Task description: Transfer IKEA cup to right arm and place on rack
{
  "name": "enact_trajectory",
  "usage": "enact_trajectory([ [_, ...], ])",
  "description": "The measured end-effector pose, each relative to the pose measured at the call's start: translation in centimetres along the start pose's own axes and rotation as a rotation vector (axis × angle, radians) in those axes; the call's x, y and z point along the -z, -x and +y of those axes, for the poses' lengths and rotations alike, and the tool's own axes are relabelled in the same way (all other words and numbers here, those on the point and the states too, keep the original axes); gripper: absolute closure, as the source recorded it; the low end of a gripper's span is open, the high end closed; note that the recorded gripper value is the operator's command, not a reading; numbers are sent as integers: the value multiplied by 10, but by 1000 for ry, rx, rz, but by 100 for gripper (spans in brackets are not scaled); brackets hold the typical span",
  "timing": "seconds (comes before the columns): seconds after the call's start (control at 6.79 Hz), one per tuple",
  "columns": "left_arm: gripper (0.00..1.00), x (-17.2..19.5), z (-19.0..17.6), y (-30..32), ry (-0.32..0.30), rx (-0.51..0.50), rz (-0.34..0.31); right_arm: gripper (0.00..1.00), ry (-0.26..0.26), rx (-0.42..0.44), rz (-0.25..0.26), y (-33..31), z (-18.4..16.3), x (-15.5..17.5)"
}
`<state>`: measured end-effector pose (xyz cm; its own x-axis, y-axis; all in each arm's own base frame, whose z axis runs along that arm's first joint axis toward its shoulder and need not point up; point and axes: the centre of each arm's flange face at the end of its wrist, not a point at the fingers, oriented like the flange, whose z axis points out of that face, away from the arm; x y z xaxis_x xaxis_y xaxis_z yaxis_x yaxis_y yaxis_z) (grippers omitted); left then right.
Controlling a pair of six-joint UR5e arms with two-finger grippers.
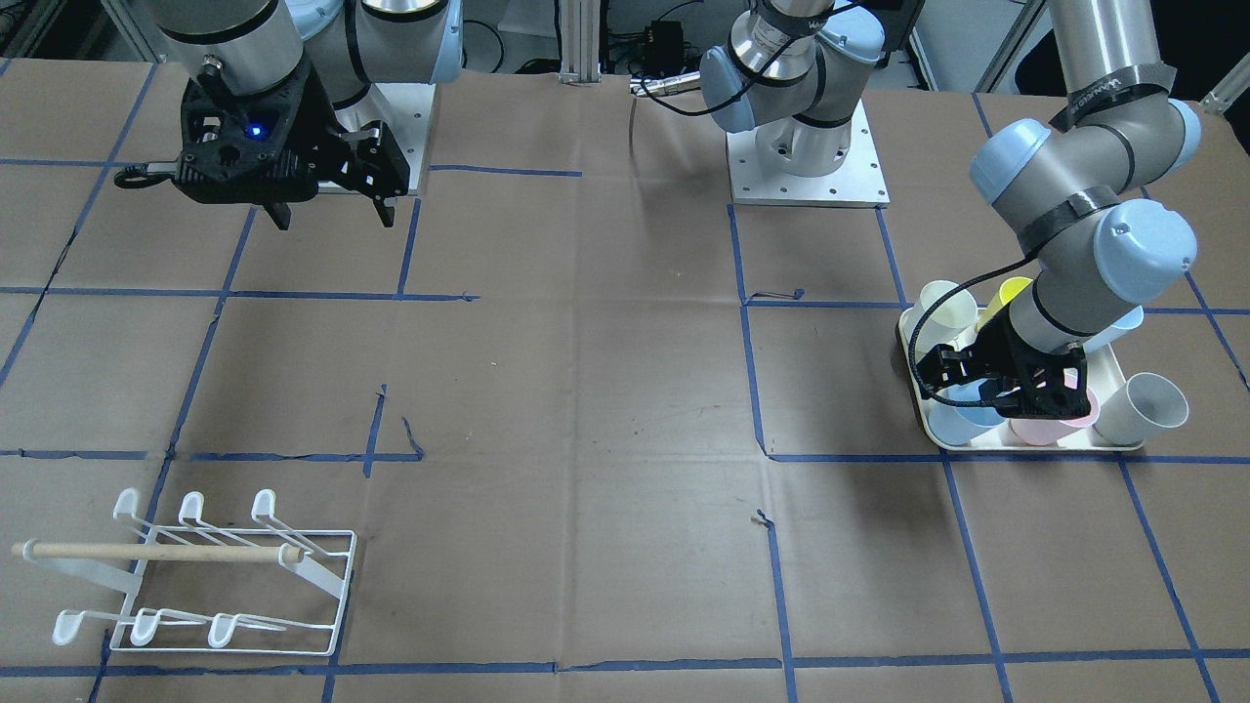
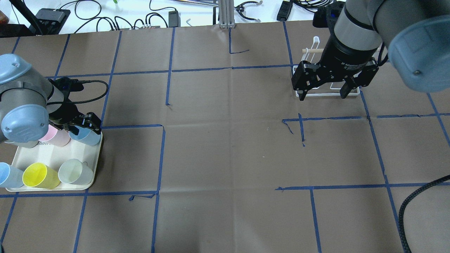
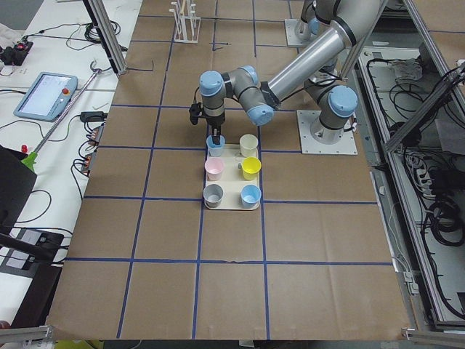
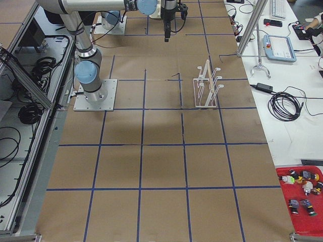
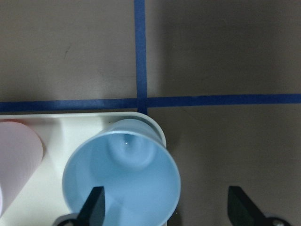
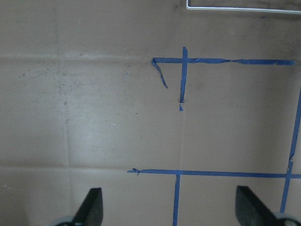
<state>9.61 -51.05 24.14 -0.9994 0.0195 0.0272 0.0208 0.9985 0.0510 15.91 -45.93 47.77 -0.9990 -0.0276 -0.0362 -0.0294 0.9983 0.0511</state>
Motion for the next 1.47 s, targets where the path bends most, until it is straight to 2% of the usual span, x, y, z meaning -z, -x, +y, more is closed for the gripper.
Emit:
enact_trajectory([
  [0.29,100,1,-1,2,3,-3,-11,0,17,-59,-7,1,-4,-7],
  [0.44,100,2,-2,4,5,-5,-21,0,1,-127,-17,4,-8,-7],
  [0.59,100,5,-2,5,6,-6,-32,0,-38,-171,-53,8,-13,-4],
  [0.74,100,9,-3,6,1,-6,-44,0,-86,-186,-114,14,-18,0],
  [1.03,100,37,-8,5,-29,-7,-57,0,-188,-207,-192,16,-27,-4],
  [1.18,100,66,-14,3,-33,-3,-52,0,-243,-255,-248,17,-30,-9],
  [1.47,100,143,-27,-9,-21,25,6,0,-280,-387,-453,26,-30,-13],
])
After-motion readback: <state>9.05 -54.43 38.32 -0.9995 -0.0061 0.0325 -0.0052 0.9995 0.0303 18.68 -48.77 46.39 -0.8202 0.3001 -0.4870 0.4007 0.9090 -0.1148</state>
